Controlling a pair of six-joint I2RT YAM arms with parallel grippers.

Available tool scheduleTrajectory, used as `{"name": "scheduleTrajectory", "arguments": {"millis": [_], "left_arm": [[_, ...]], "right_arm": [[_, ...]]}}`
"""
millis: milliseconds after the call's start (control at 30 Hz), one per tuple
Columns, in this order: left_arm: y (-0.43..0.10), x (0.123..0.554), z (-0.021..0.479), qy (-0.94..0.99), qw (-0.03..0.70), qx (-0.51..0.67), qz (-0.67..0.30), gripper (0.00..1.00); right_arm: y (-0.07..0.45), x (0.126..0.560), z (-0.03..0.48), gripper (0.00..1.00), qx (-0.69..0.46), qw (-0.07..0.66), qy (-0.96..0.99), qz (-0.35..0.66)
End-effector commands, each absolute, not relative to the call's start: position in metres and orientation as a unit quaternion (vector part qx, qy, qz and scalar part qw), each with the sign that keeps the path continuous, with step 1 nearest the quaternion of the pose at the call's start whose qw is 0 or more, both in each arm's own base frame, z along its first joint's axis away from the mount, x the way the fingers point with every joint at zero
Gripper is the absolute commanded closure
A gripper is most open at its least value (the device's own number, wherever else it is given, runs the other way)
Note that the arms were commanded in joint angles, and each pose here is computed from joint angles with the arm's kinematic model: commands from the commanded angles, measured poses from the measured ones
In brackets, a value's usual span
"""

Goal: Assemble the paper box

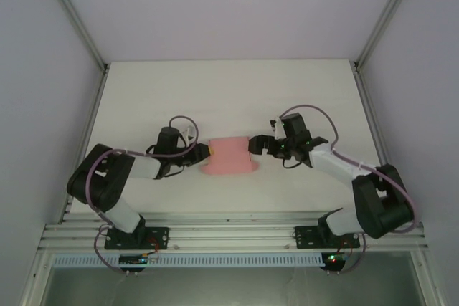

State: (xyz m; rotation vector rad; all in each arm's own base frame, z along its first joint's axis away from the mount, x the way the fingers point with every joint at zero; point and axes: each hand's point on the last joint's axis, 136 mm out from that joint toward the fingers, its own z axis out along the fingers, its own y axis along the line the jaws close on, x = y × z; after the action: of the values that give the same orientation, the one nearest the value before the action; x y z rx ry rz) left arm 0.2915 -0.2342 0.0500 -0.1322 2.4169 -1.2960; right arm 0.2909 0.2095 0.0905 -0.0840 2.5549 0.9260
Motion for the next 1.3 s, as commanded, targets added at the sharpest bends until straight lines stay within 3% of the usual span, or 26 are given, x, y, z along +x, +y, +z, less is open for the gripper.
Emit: {"name": "scheduleTrajectory", "arguments": {"millis": [0, 600, 900, 967, 1000, 1100, 1167, 1200, 1267], "left_arm": [[-0.234, 0.289, 0.049, 0.852, 0.189, -0.052, -0.486, 0.84], [-0.231, 0.291, 0.046, 0.823, 0.187, -0.076, -0.531, 0.89], [-0.233, 0.295, 0.054, 0.82, 0.195, -0.065, -0.534, 0.81], [-0.234, 0.299, 0.062, 0.82, 0.204, -0.058, -0.532, 0.72], [-0.234, 0.301, 0.068, 0.82, 0.212, -0.052, -0.529, 0.61], [-0.23, 0.311, 0.086, 0.833, 0.239, -0.035, -0.497, 0.46], [-0.222, 0.317, 0.099, 0.845, 0.267, -0.024, -0.462, 0.11], [-0.217, 0.319, 0.108, 0.85, 0.287, -0.016, -0.442, 0.0], [-0.213, 0.32, 0.127, 0.853, 0.326, 0.021, -0.407, 0.0]], "right_arm": [[0.231, 0.292, 0.101, 0.01, -0.035, 0.175, 0.901, 0.395], [0.282, 0.289, 0.079, 0.05, -0.045, 0.079, 0.872, 0.482], [0.284, 0.292, 0.093, 0.39, -0.031, 0.089, 0.85, 0.518], [0.281, 0.292, 0.095, 0.48, -0.025, 0.093, 0.851, 0.517], [0.279, 0.293, 0.097, 0.51, -0.022, 0.096, 0.851, 0.517], [0.272, 0.295, 0.104, 0.54, -0.011, 0.103, 0.851, 0.515], [0.268, 0.296, 0.109, 0.54, 0.004, 0.102, 0.853, 0.512], [0.265, 0.296, 0.111, 0.54, 0.007, 0.1, 0.853, 0.512], [0.26, 0.298, 0.115, 0.54, 0.033, 0.096, 0.855, 0.508]]}}
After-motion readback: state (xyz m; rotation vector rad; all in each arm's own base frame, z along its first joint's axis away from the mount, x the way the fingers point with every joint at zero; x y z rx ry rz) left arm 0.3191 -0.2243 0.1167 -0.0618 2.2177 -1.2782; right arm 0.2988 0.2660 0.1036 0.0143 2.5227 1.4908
